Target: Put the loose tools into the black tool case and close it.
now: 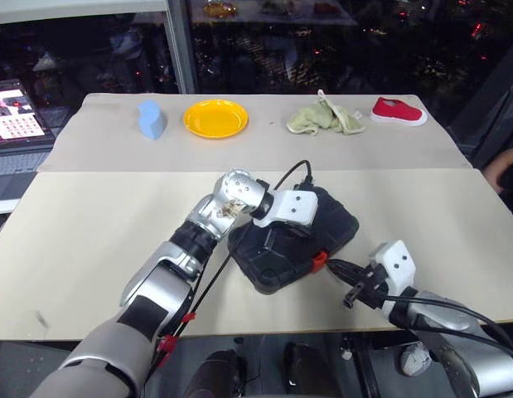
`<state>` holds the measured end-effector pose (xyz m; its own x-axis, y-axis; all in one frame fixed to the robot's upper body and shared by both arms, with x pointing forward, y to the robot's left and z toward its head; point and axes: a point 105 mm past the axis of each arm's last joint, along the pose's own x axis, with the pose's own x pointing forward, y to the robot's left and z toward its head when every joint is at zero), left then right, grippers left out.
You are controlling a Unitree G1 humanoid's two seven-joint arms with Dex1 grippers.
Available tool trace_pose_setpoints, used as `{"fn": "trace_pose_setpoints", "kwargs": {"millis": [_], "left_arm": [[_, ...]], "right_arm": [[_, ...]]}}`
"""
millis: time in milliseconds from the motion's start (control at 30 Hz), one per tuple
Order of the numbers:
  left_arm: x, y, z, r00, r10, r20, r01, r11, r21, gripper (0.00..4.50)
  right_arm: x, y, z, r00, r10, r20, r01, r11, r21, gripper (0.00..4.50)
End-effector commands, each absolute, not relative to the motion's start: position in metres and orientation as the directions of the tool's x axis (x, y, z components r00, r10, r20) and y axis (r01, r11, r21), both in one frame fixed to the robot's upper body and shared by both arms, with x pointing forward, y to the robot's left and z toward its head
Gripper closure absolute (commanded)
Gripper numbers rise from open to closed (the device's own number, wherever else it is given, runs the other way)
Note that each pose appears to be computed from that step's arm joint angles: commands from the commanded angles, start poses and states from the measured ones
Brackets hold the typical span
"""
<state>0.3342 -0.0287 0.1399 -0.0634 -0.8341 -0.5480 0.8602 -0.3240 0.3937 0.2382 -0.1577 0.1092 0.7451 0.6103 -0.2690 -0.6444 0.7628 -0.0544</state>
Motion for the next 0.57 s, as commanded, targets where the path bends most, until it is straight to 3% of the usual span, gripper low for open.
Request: {"fn": "trace_pose_setpoints", "kwargs": {"millis": [33,200,367,467,567], "left_arm": [[0.34,0.01,0.123,-0.037,-0.821,-0.569,0.947,-0.211,0.243,3.65],[0.334,0.087,0.135,0.041,-0.849,-0.527,0.991,-0.033,0.13,1.88],[0.298,0.161,0.151,0.071,-0.84,-0.537,0.997,0.079,0.009,0.13],[0.279,0.187,0.162,0.096,-0.84,-0.534,0.989,0.143,-0.046,0.02],[0.276,0.195,0.174,0.179,-0.862,-0.475,0.974,0.222,-0.036,0.02]], "right_arm": [[0.231,-0.168,0.138,0.728,0.647,-0.227,-0.678,0.728,-0.097,3.41],[0.224,-0.199,0.169,0.669,0.701,-0.247,-0.738,0.665,-0.112,1.7],[0.209,-0.222,0.188,0.571,0.762,-0.305,-0.809,0.585,-0.054,0.02],[0.203,-0.231,0.195,0.532,0.782,-0.325,-0.832,0.555,-0.028,0.0],[0.209,-0.24,0.208,0.554,0.783,-0.284,-0.819,0.574,-0.015,0.0]]}}
